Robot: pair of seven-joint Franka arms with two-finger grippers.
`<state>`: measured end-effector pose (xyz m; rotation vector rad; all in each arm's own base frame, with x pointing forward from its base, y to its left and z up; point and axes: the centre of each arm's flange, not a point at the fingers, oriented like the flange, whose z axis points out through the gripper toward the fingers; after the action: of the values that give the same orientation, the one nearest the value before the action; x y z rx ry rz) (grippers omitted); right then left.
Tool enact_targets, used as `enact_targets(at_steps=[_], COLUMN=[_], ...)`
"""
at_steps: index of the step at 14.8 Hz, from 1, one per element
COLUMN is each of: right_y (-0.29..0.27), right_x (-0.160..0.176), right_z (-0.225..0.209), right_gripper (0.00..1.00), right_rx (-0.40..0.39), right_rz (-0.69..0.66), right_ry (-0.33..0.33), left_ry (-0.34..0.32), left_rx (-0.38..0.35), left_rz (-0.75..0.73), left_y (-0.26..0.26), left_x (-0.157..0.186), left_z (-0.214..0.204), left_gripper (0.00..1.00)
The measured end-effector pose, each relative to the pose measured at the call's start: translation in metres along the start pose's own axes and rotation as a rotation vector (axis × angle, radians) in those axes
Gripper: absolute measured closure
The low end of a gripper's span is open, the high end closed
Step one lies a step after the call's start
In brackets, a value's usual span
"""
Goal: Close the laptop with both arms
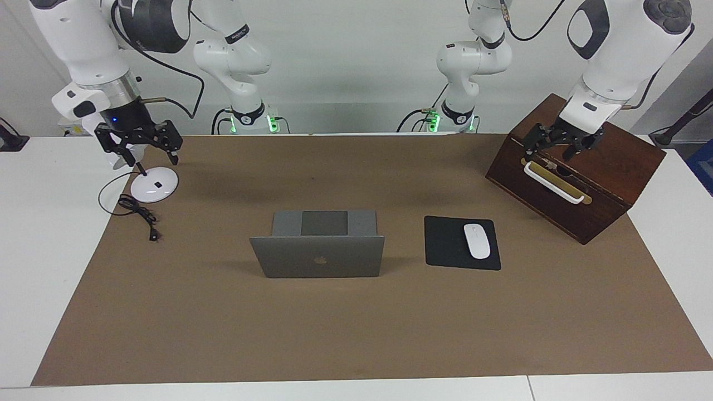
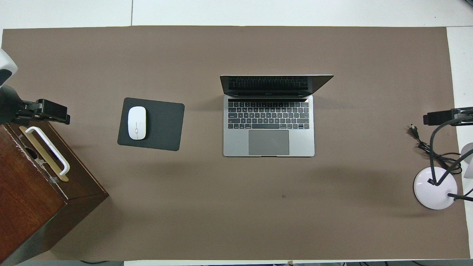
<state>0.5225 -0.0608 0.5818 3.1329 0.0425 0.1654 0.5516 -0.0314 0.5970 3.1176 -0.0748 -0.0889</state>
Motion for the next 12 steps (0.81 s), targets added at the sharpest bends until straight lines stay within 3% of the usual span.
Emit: enact_targets(at_steps=[3, 4, 5, 7, 10, 12], right_y=[0.001, 0.001, 0.002, 0.003, 0.003, 0.003], right_x=[0.003, 0.005, 0.007, 0.010, 0.010, 0.011], right_z=[0.002, 0.003, 0.004, 0.006, 0.008, 0.008], right_gripper=[0.00, 0.00, 0.09, 0.12, 0.48, 0.70], right_rx=[-0.002, -0.004, -0.005, -0.006, -0.006, -0.009], right_rz=[0.000, 0.001, 0.001, 0.002, 0.003, 0.002], right_ry=[0.012, 0.024, 0.034, 0.039, 0.037, 0.039], left_ry=[0.001, 0.001, 0.002, 0.006, 0.033, 0.069], left_rx=[0.000, 0.000, 0.000, 0.000, -0.001, -0.001], left_rz=[-0.001, -0.002, -0.003, -0.008, -0.018, -0.020], left_y=[0.000, 0.000, 0.000, -0.003, -0.007, -0.008], left_x=[0.000, 0.000, 0.000, 0.000, 0.003, 0.007], left_z=[0.000, 0.000, -0.001, -0.001, -0.004, -0.007], left_gripper=[0.00, 0.08, 0.19, 0.46, 0.81, 0.99])
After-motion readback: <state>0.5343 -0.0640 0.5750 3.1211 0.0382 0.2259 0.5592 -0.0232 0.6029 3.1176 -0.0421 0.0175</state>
